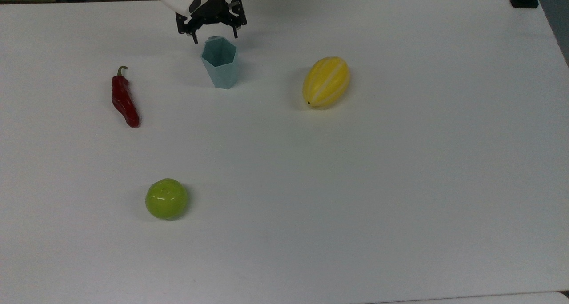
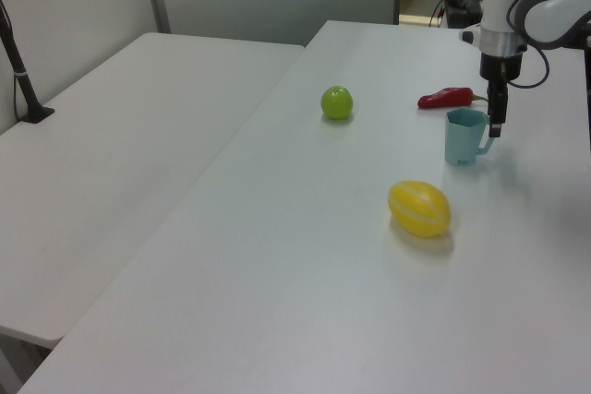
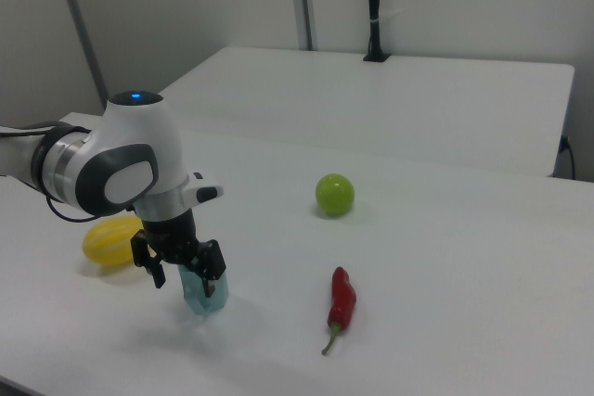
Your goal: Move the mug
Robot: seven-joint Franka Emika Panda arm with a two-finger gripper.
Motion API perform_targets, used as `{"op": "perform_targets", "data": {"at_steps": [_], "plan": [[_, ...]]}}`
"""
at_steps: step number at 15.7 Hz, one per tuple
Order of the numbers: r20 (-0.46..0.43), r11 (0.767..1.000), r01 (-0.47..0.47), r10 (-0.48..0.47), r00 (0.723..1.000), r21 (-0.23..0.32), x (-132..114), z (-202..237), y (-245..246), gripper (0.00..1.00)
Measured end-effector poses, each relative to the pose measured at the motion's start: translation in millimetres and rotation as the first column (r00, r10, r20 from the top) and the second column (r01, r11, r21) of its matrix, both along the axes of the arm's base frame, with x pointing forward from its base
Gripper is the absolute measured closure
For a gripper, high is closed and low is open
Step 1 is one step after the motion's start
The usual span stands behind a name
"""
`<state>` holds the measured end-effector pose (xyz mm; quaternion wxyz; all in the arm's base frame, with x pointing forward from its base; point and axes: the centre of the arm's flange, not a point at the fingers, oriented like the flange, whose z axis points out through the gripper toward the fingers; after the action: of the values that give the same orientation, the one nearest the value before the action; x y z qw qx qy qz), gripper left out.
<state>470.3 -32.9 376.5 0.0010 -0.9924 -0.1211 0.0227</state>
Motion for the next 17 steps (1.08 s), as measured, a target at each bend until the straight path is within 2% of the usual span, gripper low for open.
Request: {"op": "perform_targets", "data": {"at_steps": [4,8,12,17], "plan": [[-0.032,1.000,0.007,-0.007,0.999,0.001,3,25,1,0.00],[-0.003,0.993,0.117,-0.117,0.993,0.005,25,109,3,0.00],[0.058,0.976,0.205,-0.209,0.976,0.067,35,206,25,0.00],[0.066,0.954,0.289,-0.294,0.954,0.075,33,269,55,0.00]]}}
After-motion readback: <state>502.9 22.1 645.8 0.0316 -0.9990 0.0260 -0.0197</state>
